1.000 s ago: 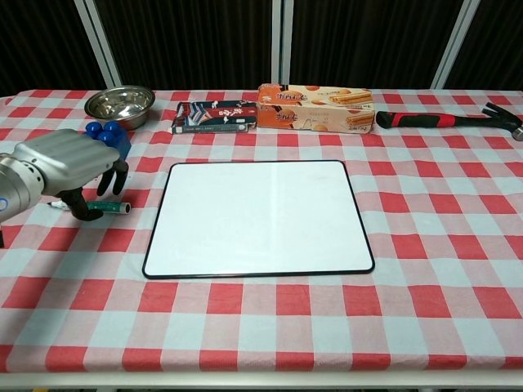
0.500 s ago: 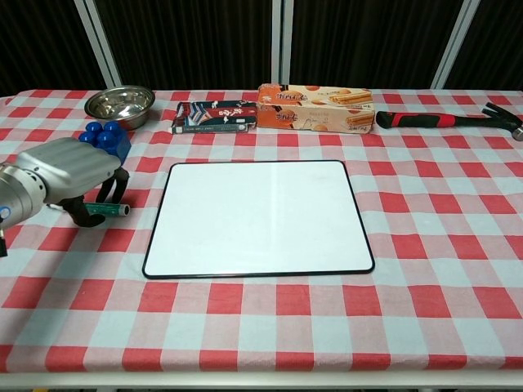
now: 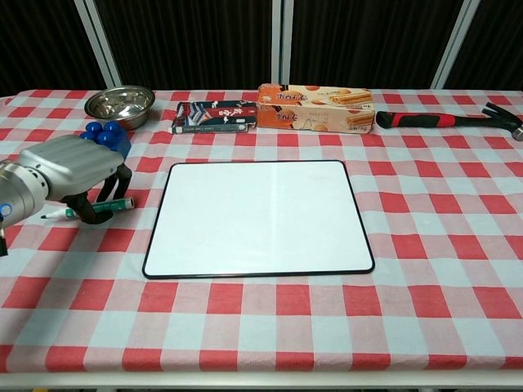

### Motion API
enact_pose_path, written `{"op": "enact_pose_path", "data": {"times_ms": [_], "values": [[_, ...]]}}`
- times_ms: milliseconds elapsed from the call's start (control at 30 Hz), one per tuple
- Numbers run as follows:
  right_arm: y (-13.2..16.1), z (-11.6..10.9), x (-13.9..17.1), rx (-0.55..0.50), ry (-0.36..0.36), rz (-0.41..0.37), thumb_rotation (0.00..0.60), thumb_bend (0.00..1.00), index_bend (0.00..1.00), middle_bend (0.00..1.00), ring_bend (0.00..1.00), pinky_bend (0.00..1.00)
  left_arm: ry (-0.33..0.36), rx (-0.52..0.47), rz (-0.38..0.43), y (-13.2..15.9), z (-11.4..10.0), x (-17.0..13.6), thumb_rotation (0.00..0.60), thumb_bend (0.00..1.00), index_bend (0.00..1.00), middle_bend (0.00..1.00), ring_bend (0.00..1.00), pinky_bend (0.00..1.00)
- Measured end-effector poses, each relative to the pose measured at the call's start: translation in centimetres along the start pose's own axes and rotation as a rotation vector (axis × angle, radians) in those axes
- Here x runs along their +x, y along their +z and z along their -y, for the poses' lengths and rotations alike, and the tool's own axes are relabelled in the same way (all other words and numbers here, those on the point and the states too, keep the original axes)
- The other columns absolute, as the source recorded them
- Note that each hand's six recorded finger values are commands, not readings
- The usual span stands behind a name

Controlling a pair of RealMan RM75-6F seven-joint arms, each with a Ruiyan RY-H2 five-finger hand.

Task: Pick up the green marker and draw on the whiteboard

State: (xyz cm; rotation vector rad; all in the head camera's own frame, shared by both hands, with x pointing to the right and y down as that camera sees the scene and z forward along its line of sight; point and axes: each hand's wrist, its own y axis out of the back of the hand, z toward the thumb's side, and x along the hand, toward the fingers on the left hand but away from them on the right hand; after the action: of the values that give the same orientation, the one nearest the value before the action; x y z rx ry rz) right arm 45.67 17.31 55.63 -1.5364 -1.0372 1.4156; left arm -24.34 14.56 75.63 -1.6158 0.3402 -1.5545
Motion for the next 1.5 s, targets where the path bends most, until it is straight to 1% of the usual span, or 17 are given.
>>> {"op": "enact_pose_path", "data": {"times_ms": [67,133,267,367,500,633,700,900,1067,1267,1500], "values": [[0.0,-0.1,0.0,0.001,-0.002,0.000,0.600,0.15,0.00,0.02,0.00,0.00,0.019,-0.020,0.010,0.0,-0.4,-0.1,0.600,0.41,0.57,0.60,0.75,0.98],[0.0,-0.1,0.1,0.002,-0.005,0.000,0.600,0.15,0.00,0.02,0.00,0.00,0.037,-0.061,0.025,0.0,-1.0,-0.1,0.600,0.41,0.57,0.61,0.75,0.98],[0.1,-0.3,0.2,0.006,-0.007,-0.002,0.600,0.15,0.00,0.02,0.00,0.00,0.072,-0.171,0.078,0.4,-2.5,-0.1,0.600,0.41,0.57,0.60,0.75,0.98],[0.3,-0.3,0.3,0.007,-0.006,-0.009,0.600,0.15,0.00,0.02,0.00,0.00,0.096,-0.274,0.145,1.3,-3.8,0.0,0.600,0.43,0.57,0.60,0.74,0.98],[0.4,-0.2,0.4,0.002,-0.001,-0.011,0.600,0.15,0.00,0.02,0.00,0.00,0.137,-0.407,0.260,3.1,-5.5,0.5,0.600,0.43,0.57,0.60,0.73,0.98],[0.4,-0.2,0.5,0.001,0.001,-0.011,0.600,0.15,0.00,0.02,0.00,0.00,0.171,-0.489,0.353,4.5,-6.3,1.5,0.600,0.43,0.57,0.60,0.72,0.97],[0.5,-0.2,0.5,0.002,0.001,-0.013,0.600,0.15,0.00,0.02,0.00,0.00,0.188,-0.505,0.387,4.9,-6.5,2.3,0.600,0.43,0.57,0.60,0.72,0.96],[0.6,0.0,0.4,0.000,0.010,-0.013,0.600,0.15,0.00,0.02,0.00,0.00,0.210,-0.491,0.459,6.5,-6.5,4.2,0.600,0.43,0.57,0.60,0.72,0.96],[0.6,0.2,0.4,-0.002,0.014,-0.013,0.600,0.15,0.00,0.02,0.00,0.00,0.208,-0.498,0.476,7.6,-6.0,5.0,0.600,0.43,0.57,0.60,0.72,0.96],[0.5,0.2,0.4,-0.004,0.015,-0.011,0.600,0.15,0.00,0.02,0.00,0.00,0.206,-0.483,0.477,7.9,-5.5,5.6,0.600,0.43,0.57,0.60,0.72,0.96],[0.4,0.3,0.5,-0.007,0.019,-0.008,0.600,0.15,0.00,0.02,0.00,0.00,0.200,-0.527,0.473,8.5,-5.2,5.9,0.600,0.43,0.57,0.60,0.72,0.96]]}}
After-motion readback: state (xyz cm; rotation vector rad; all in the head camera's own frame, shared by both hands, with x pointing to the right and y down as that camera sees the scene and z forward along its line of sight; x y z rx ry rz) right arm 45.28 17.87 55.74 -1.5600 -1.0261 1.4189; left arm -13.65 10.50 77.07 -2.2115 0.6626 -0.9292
